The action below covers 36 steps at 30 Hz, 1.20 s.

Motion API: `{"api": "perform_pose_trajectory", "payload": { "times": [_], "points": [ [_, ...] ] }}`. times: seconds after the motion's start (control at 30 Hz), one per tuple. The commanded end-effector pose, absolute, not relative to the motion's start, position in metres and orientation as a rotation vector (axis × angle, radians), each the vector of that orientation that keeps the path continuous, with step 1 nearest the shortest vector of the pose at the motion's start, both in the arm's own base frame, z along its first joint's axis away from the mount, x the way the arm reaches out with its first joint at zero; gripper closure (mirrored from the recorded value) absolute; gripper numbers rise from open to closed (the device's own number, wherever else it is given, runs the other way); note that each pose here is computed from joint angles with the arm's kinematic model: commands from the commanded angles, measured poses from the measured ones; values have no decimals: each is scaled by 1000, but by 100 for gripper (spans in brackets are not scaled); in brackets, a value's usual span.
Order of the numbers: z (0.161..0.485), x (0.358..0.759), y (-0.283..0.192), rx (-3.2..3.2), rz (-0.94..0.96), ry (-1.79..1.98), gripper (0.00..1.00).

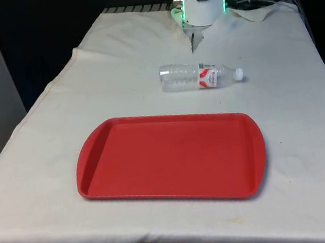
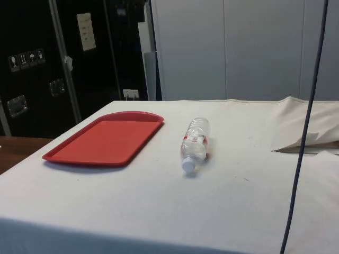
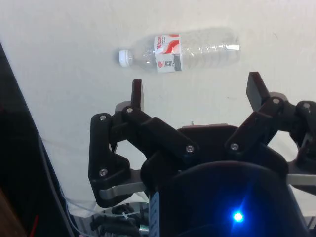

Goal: Place the bottle upright on the tray.

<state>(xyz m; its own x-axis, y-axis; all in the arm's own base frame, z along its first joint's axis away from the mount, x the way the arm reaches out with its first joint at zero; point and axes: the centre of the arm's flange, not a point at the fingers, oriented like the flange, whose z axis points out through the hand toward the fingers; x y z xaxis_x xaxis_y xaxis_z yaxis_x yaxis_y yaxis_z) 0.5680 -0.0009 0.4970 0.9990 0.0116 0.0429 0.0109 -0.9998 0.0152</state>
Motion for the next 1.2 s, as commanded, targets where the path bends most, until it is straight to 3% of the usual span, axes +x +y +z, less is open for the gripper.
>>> {"api": "perform_pose_trajectory", "payload": {
  "times": [0.0, 1.17],
  "points": [
    [496, 568, -1, 3126, 66, 18, 0],
    [483, 497, 0, 3139, 114, 25, 0]
  ]
}}
